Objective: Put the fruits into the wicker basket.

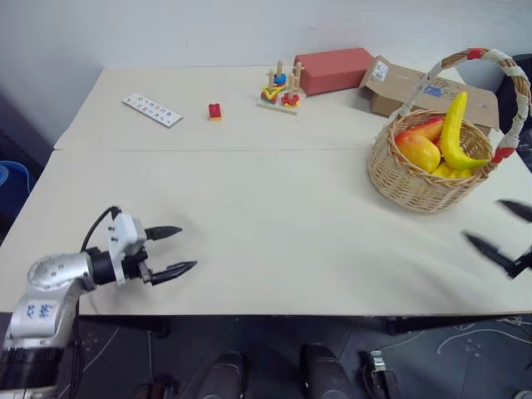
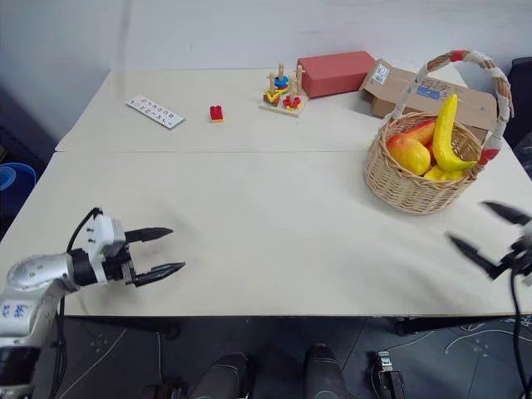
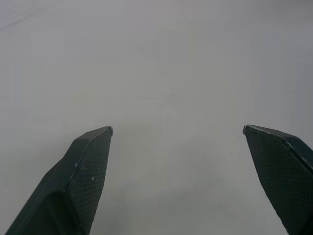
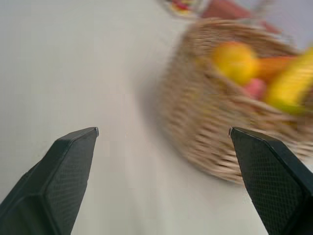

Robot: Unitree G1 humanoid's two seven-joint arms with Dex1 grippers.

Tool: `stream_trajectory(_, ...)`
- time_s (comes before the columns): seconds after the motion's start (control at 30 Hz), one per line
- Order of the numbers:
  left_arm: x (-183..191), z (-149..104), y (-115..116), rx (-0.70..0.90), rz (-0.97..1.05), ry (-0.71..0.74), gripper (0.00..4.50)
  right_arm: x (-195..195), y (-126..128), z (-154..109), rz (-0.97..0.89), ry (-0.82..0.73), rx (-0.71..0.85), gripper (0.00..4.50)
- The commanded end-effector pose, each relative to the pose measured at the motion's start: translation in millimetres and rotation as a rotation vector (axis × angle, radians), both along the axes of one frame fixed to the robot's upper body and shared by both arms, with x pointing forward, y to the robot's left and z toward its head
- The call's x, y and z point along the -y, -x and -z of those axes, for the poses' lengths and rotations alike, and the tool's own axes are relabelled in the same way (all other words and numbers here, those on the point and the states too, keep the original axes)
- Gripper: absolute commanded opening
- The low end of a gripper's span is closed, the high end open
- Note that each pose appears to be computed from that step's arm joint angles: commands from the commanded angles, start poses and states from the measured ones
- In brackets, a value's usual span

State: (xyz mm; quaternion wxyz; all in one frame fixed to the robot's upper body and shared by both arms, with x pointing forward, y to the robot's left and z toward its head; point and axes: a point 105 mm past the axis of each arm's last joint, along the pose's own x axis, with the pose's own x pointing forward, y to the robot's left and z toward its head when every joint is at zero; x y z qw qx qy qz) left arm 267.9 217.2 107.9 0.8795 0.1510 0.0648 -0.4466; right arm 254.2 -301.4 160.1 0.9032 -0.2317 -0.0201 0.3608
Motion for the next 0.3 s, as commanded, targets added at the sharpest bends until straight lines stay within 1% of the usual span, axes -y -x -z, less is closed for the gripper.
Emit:
stream_trajectory(0.03, 4.1, 4.6, 3.5, 0.091, -0.027, -0.040, 4.50, -47.5, -0.8, 12.5, -0.194, -0.032, -0.069, 4.46)
stream_trajectory(0.07, 5.3, 4.6, 3.2, 0.121, -0.051, -0.034, 4.50, -57.2, -4.0, 17.0, -0.225, -0.044, -0.081, 4.46)
stream_trajectory(0.2, 6.2, 0.7, -0.5, 0.186, -0.139, -0.005, 4.50, -85.2, -20.1, 32.3, -0.307, -0.057, -0.040, 4.46)
stream_trajectory(0.3, 13.1, 0.2, 1.2, 0.209, -0.141, -0.028, 4.50, -90.4, -28.7, 36.7, -0.300, -0.071, -0.008, 4.46)
